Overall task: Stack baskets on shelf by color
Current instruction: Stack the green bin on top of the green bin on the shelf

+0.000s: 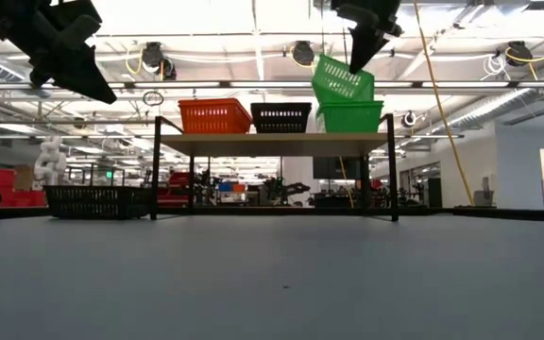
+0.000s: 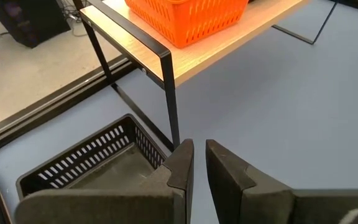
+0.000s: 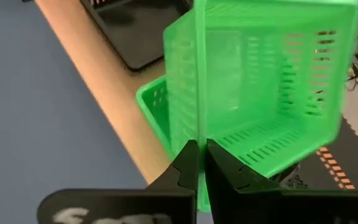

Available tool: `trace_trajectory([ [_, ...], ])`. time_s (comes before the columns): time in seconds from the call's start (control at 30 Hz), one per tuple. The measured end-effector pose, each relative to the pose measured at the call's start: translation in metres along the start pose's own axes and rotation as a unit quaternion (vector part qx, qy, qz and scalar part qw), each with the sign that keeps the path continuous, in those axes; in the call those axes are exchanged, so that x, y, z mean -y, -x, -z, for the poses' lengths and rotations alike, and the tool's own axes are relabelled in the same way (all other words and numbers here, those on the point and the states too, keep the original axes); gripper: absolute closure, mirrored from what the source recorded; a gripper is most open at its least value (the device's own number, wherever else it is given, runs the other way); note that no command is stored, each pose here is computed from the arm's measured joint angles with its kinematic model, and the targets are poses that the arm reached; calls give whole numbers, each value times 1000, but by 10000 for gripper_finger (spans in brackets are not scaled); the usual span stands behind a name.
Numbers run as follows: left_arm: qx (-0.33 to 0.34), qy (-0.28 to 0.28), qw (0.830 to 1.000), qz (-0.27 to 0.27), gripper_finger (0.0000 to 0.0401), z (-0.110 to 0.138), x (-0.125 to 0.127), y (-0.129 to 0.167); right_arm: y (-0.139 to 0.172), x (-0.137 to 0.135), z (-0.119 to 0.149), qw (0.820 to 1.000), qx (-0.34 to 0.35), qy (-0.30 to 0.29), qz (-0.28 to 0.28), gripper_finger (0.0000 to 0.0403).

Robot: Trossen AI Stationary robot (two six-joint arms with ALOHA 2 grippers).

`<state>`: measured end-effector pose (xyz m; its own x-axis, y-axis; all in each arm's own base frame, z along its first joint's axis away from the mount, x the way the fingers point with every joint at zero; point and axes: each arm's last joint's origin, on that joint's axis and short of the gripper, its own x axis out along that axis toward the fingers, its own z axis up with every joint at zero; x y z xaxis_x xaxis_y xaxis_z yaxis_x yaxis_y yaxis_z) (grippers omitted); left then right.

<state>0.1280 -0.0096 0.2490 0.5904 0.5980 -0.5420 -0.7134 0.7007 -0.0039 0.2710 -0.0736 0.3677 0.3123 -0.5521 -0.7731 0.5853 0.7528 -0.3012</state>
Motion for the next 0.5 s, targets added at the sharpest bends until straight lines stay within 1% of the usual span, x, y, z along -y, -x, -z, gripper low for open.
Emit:
trace_trajectory([
  [0.17, 0, 0, 1000, 0, 355, 0, 0, 0, -8, -5, 2, 1000, -2, 13, -12, 399],
  [0.5, 0, -1, 1000, 0, 355, 0, 0, 0, -1, -1, 1, 999, 22, 22, -16, 399],
])
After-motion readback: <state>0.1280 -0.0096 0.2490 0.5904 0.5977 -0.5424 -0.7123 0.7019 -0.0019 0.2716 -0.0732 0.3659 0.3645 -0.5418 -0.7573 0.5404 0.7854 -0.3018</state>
